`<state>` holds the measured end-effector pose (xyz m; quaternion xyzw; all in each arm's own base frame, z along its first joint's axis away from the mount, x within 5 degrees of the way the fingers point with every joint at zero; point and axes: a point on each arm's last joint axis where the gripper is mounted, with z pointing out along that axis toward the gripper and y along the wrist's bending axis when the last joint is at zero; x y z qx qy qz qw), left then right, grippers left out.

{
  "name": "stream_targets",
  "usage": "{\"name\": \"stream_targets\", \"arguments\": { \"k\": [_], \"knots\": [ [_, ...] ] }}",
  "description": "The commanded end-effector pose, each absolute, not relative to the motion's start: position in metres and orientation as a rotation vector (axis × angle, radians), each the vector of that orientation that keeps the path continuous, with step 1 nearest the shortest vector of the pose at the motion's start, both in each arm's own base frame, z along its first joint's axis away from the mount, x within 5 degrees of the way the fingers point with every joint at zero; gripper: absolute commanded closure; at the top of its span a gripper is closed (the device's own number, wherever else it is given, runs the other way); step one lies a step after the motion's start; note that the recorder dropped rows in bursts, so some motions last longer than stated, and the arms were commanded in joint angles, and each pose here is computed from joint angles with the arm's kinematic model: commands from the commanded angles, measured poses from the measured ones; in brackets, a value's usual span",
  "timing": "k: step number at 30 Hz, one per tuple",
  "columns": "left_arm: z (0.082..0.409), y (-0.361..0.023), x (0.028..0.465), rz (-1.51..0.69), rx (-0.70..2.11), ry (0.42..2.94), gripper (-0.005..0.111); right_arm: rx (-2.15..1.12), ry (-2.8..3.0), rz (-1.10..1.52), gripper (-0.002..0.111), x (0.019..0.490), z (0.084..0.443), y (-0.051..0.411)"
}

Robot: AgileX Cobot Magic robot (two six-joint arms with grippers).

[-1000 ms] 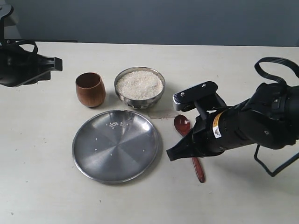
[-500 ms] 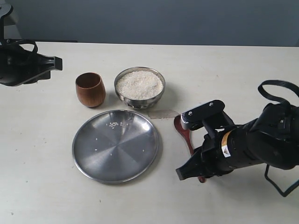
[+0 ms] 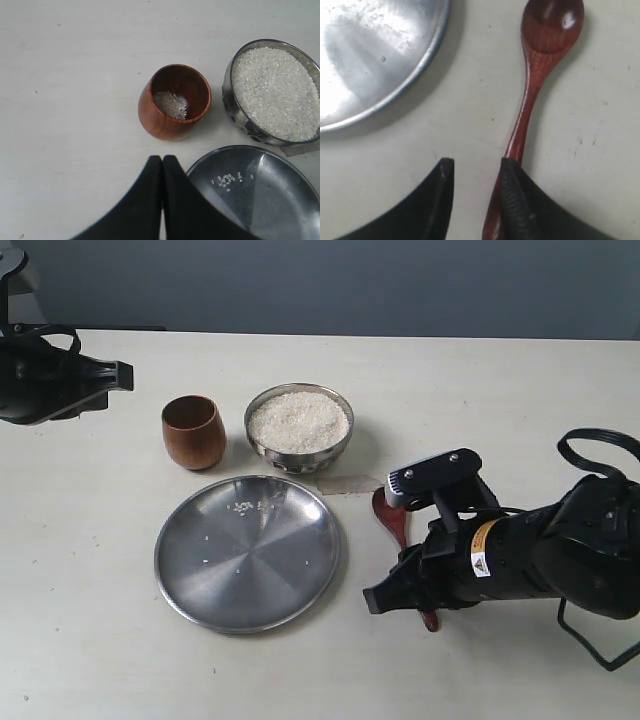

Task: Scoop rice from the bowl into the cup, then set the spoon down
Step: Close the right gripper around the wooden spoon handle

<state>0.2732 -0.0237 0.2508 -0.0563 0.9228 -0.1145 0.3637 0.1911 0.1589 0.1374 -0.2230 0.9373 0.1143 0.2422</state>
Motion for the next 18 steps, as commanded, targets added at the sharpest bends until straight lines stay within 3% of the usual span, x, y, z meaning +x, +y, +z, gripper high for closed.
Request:
{"name": "stream_targets", "arguments": {
  "k": [1,11,18],
  "knots": [
    [0.252,-0.024,0.274,-0.291,-0.141,2.365,0.106,-0.603,2.568,0.315,0.076,0.19,0.135,0.158],
    [0.252,-0.024,0.275,-0.29,-0.142,2.361,0.106,-0.633,2.665,0.257,0.076,0.19,0.107,0.158],
    [0.252,-0.024,0.275,-0.29,-0.142,2.361,0.106,-0.631,2.652,0.27,0.077,0.191,0.106,0.16]
  ]
}}
